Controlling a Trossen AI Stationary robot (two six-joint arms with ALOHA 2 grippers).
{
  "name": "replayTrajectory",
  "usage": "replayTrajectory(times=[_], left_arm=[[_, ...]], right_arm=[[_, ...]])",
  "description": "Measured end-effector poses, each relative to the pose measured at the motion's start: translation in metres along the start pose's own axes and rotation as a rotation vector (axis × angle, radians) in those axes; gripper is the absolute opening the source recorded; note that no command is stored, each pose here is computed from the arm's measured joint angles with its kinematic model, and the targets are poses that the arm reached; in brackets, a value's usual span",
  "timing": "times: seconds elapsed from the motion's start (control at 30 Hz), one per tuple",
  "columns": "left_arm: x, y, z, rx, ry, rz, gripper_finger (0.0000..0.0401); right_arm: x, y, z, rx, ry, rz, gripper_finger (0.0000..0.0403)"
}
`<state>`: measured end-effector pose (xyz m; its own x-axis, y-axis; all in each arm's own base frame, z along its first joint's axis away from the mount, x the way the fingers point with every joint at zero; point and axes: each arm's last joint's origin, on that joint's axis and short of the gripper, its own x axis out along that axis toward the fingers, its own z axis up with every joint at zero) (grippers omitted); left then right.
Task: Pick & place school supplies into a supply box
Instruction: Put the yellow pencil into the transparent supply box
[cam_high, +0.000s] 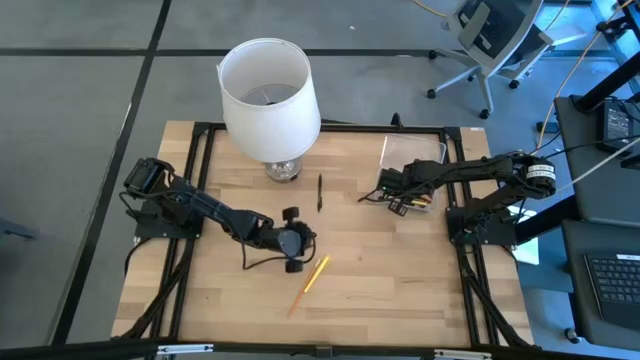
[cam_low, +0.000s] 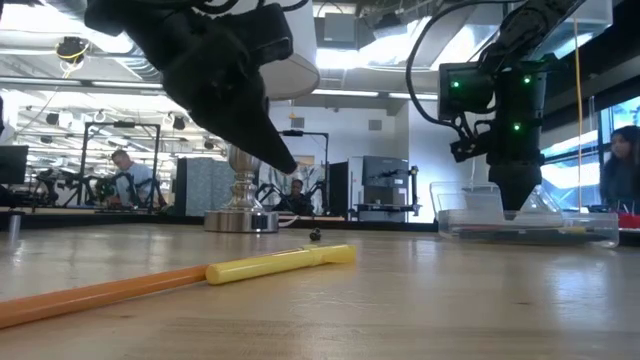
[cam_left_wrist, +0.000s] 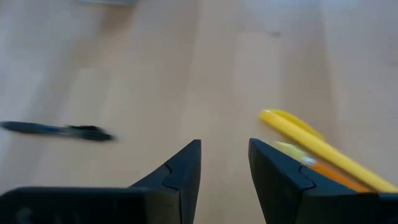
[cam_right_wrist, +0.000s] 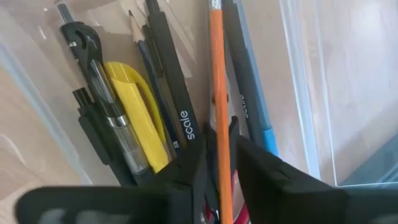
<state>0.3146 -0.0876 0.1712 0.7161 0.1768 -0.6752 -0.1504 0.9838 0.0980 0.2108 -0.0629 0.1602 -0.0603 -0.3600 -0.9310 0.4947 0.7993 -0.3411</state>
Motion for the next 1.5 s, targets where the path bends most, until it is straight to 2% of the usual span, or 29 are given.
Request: replayTrajectory(times=[0.13,0.3,0.4,0.57,0.7,0.93,1.1,1.23,1.5], left_arm=[[0.000,-0.004,-0.001,-0.018,0.035,-0.128,0.0127],[-0.003,-0.012,-0.001,-0.027,0.056,-0.288,0.0127],[-0.005,-0.018,0.003,-0.080,0.019,-0.322,0.0127],[-0.006,-0.019,0.002,-0.151,0.004,-0.248,0.0127],[-0.008,-0.019,0.007,-0.199,0.029,-0.236,0.0127],[-0.001,-0.020,0.026,-0.174,0.158,-0.103,0.0127],[0.012,-0.019,0.028,-0.291,0.215,-0.120,0.0127],[0.021,-0.021,0.030,-0.327,0.252,-0.168,0.0127],[0.040,-0.029,0.033,-0.346,0.392,-0.079,0.0127]], right_arm=[[0.000,0.000,0.000,-0.002,0.000,0.000,0.0107],[0.000,0.000,0.001,0.005,-0.012,0.003,0.0108],[0.000,0.001,0.004,0.015,-0.036,0.010,0.0109],[0.000,0.002,0.007,0.001,-0.072,0.019,0.0110],[0.000,0.002,0.008,0.001,-0.078,0.021,0.0110],[0.000,0.002,0.007,-0.001,-0.067,0.018,0.0110],[-0.008,0.000,0.013,0.089,-0.083,0.022,0.0110],[-0.018,-0.001,0.023,0.114,-0.127,0.037,0.0110],[-0.027,-0.002,0.031,0.093,-0.166,0.047,0.0110]])
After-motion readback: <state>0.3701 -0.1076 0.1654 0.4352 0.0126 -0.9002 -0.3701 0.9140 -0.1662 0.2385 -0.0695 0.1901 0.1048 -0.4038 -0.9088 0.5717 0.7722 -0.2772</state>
